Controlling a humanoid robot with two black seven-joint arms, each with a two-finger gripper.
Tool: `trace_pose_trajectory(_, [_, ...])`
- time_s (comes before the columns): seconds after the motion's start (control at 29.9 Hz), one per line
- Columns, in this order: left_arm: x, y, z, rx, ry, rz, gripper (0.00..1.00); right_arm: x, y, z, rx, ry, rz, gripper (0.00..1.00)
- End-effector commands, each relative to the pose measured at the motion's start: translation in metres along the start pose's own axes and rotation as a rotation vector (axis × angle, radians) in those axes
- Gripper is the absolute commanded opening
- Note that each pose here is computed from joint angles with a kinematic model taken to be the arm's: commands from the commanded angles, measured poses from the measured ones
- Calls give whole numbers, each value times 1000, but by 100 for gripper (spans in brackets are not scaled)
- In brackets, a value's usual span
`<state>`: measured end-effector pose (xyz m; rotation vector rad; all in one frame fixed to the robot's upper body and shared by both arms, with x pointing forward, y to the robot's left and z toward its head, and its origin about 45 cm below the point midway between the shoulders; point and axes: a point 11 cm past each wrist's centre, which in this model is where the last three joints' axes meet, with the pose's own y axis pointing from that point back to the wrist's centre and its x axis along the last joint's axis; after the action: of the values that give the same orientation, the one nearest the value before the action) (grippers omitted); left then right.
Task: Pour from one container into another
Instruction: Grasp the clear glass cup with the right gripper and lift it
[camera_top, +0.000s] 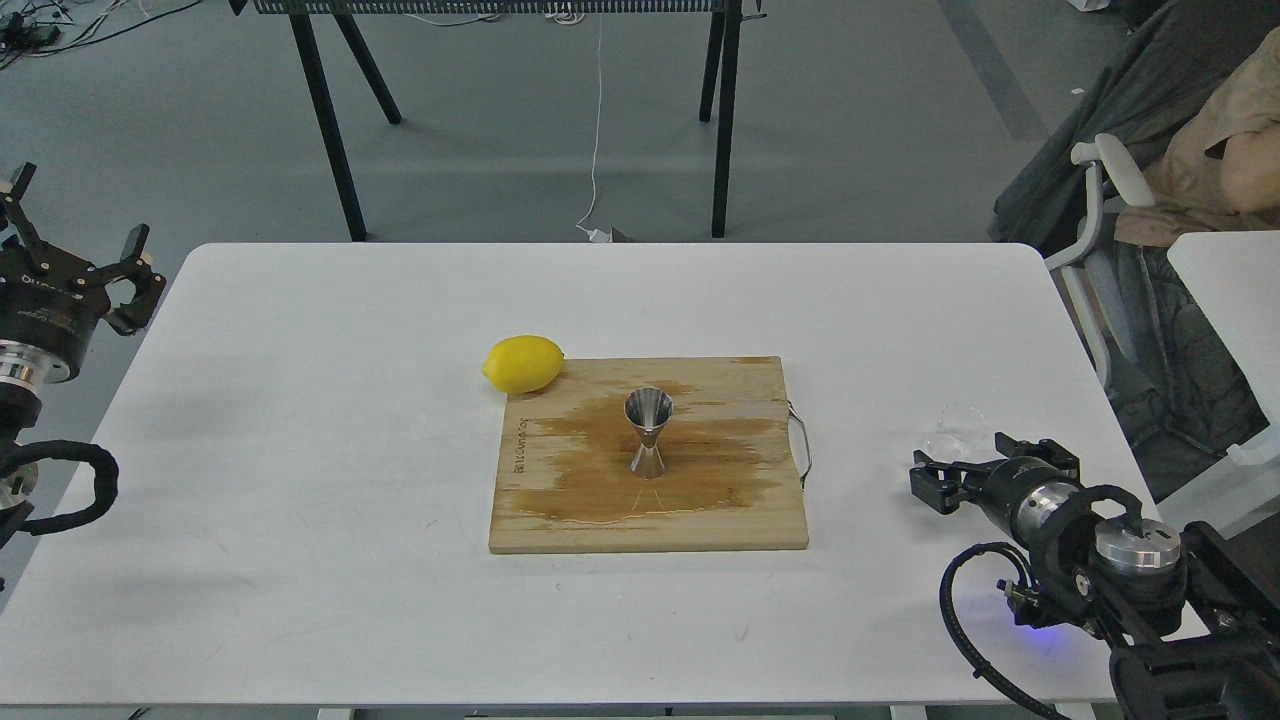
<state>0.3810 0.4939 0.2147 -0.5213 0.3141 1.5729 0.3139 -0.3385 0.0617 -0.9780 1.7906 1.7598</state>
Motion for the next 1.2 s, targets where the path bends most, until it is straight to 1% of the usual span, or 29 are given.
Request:
trace_pose_trajectory(0.0, [1,1,-1,4,-3,1,96,-1,-3,-1,4,1,4,99])
trace_pose_trajectory(0.3, [1,1,-2,5,-1,2,97,-15,-10,-6,18,9,-10,98])
trace_pose_trajectory(0.43, [0,1,-2,3,-1,1,97,-14,-13,-3,19,25,-5,98])
trace_pose_trajectory(0.67, [2,1,-1,3,-2,5,97,-13,-14,-1,19,34,-1,96])
trace_pose_trajectory(0.97, [9,5,-10,10,-1,33,97,-14,-15,0,21,42,-4,89])
trace_pose_trajectory(1.17, [9,5,-10,10,-1,34,97,-17,-15,0,26,63,-13,88])
